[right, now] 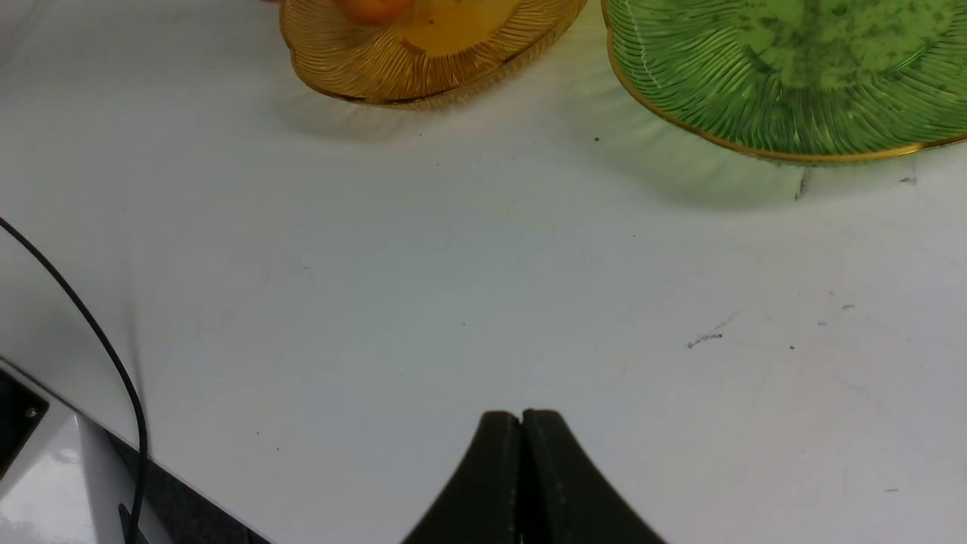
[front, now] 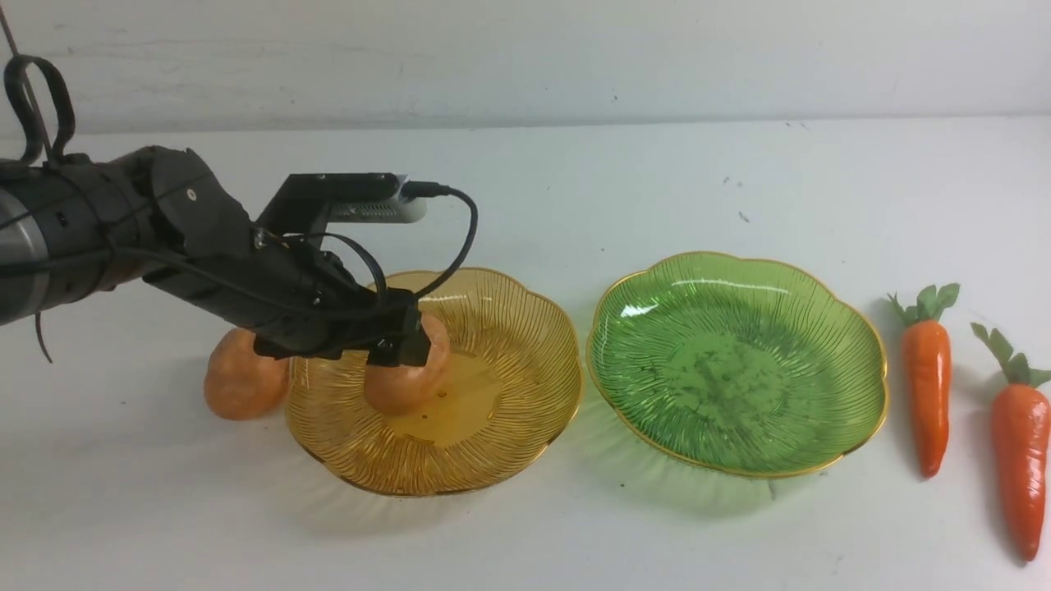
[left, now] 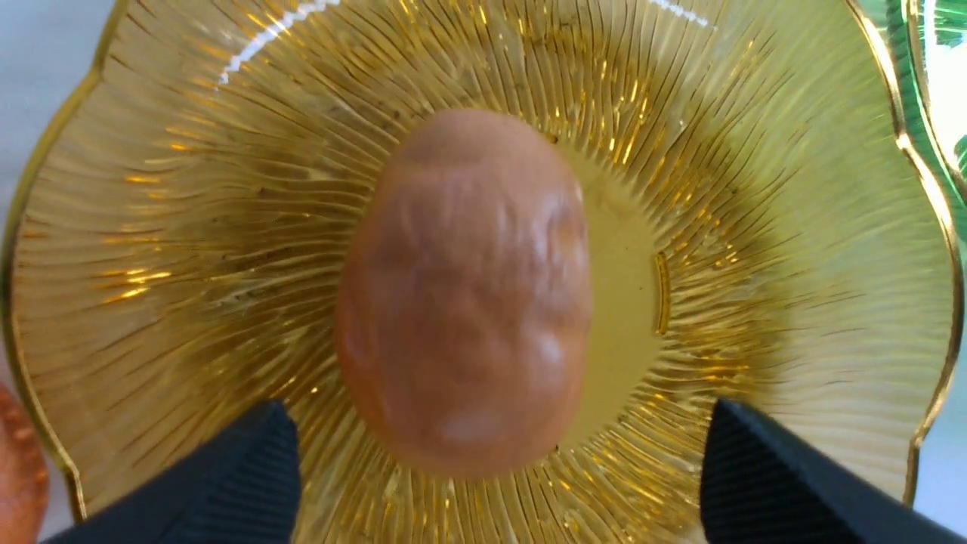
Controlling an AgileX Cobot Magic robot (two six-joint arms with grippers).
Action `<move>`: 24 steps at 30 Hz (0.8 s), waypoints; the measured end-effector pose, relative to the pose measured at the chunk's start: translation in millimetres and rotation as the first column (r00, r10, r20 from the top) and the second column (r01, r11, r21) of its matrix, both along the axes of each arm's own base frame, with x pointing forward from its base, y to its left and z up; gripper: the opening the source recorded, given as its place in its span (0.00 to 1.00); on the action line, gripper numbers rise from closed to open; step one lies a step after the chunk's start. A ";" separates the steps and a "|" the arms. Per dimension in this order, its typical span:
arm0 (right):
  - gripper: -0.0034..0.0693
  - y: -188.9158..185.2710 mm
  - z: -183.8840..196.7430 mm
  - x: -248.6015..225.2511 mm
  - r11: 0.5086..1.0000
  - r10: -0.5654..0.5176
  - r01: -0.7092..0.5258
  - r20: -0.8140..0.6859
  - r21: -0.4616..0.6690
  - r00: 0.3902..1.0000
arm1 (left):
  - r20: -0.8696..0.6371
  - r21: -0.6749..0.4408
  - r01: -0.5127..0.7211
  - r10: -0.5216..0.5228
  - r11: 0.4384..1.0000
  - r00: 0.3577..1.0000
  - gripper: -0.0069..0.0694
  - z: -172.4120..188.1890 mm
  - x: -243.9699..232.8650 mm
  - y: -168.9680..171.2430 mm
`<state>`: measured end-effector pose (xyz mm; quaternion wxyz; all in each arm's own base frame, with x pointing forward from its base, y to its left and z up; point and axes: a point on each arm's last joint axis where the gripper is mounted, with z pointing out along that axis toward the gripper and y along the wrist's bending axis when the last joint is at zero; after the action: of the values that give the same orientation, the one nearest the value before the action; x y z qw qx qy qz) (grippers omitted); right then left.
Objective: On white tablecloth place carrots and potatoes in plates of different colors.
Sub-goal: 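Put the potatoes from the left side into the left plate with the left gripper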
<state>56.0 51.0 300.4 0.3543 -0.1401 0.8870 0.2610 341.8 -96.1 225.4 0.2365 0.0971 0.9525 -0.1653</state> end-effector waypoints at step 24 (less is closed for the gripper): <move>0.03 0.0 0.0 0.0 1.000 0.000 0.000 0.000 0.000 1.000 | -0.034 0.267 -0.192 0.208 0.944 0.978 0.27 41.8 22.4 85.9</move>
<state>56.0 51.0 300.4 0.3543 -0.1401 0.8870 0.2610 364.2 -10.2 267.2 0.2076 0.0253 0.9778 -0.0159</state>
